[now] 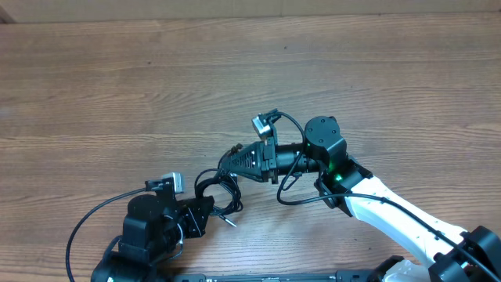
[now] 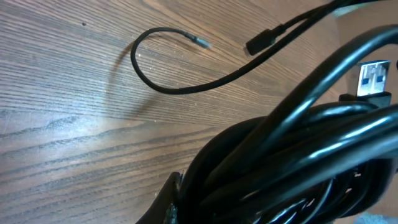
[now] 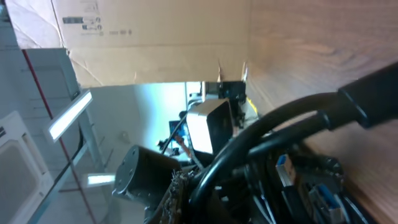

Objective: Untangle cables

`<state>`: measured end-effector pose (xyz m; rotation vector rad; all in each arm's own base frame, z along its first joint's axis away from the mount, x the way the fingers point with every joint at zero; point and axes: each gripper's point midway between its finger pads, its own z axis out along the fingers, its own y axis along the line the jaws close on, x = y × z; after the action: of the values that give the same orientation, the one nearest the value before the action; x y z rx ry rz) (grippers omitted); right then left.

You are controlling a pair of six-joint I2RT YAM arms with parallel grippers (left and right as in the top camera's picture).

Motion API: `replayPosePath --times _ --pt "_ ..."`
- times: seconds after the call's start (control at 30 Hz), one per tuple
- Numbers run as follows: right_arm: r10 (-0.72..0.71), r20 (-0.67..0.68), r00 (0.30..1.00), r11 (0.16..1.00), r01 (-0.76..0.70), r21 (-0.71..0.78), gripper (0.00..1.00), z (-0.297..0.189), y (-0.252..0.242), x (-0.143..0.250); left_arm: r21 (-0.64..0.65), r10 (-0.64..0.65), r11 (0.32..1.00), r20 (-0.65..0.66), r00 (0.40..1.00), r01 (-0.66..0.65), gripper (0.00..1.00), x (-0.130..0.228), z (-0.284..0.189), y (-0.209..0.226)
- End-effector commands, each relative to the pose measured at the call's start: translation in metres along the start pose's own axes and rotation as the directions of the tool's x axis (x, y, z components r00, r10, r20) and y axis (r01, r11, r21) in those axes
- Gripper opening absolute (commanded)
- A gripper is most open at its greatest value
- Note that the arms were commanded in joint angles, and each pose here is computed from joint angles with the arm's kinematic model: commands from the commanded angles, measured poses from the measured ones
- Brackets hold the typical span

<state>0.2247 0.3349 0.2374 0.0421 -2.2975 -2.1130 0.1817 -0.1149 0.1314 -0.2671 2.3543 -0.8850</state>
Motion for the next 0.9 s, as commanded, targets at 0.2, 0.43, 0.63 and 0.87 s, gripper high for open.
replayPosePath --times 0.2,0.43,0.63,0.87 --pt "0.079 0.218 0.973 0.972 -0.124 0.201 0.04 -0.008 -0.052 -0.03 -0.058 0.008 0.998 0.092 0.996 -0.003 0.04 -0.017 0.0 0.01" --pt "0.148 0.302 0.942 0.923 -0.241 0.299 0.04 -0.019 -0.084 -0.033 -0.046 0.182 0.983 0.13 0.975 -0.177 0.04 -0.029 -0.004 -0.001" --pt "0.156 0.304 0.94 0.918 -0.251 0.307 0.13 -0.019 -0.087 -0.032 -0.085 0.273 0.961 0.138 0.952 -0.264 0.04 -0.036 -0.012 -0.003" --pt "0.156 0.303 0.94 0.918 -0.251 0.306 0.5 -0.019 -0.087 -0.031 -0.281 0.309 0.923 0.135 0.941 -0.263 0.04 -0.058 -0.03 0.013"
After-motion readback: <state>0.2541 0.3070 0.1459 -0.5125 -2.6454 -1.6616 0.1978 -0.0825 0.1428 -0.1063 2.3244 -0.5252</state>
